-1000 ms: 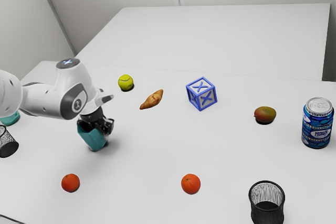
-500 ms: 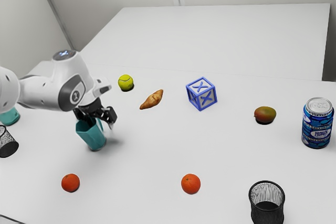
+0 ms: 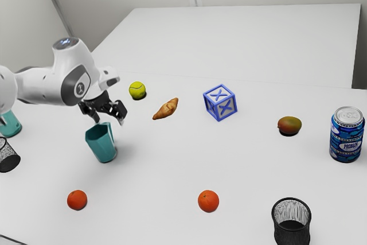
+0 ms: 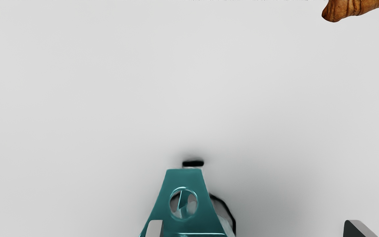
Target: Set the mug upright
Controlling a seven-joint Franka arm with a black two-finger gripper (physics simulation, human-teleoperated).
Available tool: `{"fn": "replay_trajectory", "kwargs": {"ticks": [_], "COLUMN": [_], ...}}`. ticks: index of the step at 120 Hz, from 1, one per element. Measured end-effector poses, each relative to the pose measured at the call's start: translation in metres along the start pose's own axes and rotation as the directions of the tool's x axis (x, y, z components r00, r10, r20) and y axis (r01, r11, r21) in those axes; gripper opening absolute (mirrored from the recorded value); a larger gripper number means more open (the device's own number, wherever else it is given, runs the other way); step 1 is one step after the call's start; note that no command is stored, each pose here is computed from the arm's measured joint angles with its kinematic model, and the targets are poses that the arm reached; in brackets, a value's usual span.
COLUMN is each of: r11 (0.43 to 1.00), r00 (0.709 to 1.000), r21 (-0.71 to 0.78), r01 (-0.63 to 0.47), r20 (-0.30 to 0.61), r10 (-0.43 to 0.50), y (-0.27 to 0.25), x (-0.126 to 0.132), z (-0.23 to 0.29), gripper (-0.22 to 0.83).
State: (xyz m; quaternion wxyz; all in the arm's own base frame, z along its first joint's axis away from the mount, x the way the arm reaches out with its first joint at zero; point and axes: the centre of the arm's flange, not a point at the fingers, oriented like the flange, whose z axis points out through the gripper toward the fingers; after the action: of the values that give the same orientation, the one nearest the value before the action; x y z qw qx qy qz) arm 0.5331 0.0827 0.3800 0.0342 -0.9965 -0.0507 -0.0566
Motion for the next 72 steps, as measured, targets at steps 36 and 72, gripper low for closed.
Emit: {"fn": "replay_trajectory", "kwargs": {"ticks": [36, 72], "r11": [1.000, 0.999], "r00": [1.000, 0.998], "r21": [-0.001, 0.002], "r01": [-0.024, -0.042], "r20": [0.008, 0.038], "r10": [0.024, 0.042], "y": [0.006, 0.009], "x": [0.013, 0.033], "z": [-0.025, -0.085], "gripper": [0.61, 0.62]}}
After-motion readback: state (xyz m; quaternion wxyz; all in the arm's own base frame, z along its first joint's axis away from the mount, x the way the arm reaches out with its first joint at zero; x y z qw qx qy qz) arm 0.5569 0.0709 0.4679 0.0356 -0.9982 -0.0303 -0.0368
